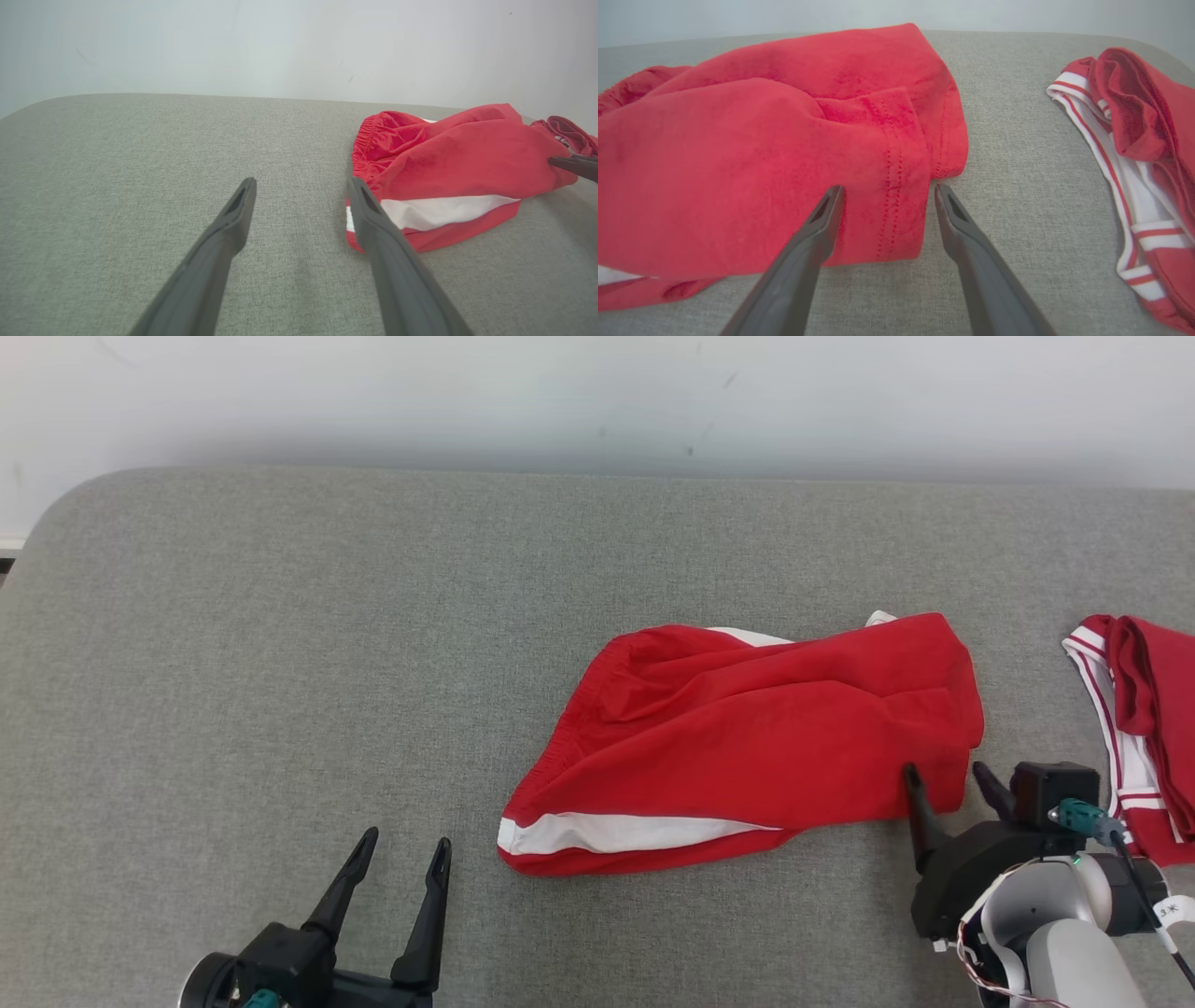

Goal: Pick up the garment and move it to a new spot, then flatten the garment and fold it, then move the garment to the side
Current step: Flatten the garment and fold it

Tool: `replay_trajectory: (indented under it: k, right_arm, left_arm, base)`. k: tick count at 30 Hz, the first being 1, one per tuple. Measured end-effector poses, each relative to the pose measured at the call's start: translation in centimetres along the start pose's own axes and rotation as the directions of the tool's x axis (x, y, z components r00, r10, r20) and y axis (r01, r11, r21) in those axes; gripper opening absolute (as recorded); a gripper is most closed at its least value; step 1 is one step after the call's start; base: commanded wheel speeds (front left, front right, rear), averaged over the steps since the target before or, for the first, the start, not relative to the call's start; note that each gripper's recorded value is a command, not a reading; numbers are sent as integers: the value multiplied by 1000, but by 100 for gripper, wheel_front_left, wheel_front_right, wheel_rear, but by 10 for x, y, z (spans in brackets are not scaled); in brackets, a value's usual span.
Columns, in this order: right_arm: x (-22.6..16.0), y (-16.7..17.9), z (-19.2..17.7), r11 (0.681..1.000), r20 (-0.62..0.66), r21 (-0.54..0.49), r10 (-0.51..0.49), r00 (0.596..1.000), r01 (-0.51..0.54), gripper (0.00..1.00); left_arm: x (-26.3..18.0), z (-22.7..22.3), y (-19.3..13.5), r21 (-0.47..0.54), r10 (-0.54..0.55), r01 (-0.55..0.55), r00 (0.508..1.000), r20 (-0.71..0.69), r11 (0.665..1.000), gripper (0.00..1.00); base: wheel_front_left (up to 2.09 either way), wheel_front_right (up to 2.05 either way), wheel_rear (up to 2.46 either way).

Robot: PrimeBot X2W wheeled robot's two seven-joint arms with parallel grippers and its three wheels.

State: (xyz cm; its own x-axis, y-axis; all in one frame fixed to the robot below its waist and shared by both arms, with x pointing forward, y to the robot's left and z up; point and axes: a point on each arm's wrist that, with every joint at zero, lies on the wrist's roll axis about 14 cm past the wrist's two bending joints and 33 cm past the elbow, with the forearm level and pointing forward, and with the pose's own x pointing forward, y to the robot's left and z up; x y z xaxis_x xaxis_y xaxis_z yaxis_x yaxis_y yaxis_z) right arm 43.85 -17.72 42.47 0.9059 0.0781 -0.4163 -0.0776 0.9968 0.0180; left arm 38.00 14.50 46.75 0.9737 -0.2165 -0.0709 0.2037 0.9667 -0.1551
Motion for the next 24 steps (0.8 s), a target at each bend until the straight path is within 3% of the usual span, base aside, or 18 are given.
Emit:
replay_trajectory:
  k: [5,6,7,8,10,11,16,24]
  right_arm:
    - [2,-2,3,1000,10,5,-12,1000,12,100]
    - [3,-1,2,1000,6,6,-8,1000,8,89]
    - [3,0,1,1000,2,8,-6,1000,6,53]
    - [4,1,0,1000,-3,10,-3,1000,3,41]
    - [4,3,0,1000,-5,16,2,1000,-2,6]
    - [5,4,0,1000,-3,16,4,1000,-4,0]
    - [5,9,21,1000,66,20,17,998,-19,0]
    - [13,15,100,998,219,-19,62,974,-60,0]
  left_arm:
    - [0,1,2,5,3,-3,1000,3,1000,100]
    - [0,2,1,5,3,-3,1000,5,1000,100]
    - [0,2,2,6,6,-6,1000,5,1000,100]
    - [0,2,2,7,6,-6,1000,6,1000,100]
    - [0,3,3,10,7,-7,1000,7,1000,100]
    - [0,4,3,11,8,-8,1000,8,1000,100]
    - [-2,9,10,15,31,-32,999,23,999,100]
    - [-8,12,20,8,69,-69,997,28,998,100]
  base:
    - [0,0,0]
    - [0,0,0]
    - [0,0,0]
    - [0,0,0]
    - [0,0,0]
    - [0,0,0]
    - [0,0,0]
    - [0,0,0]
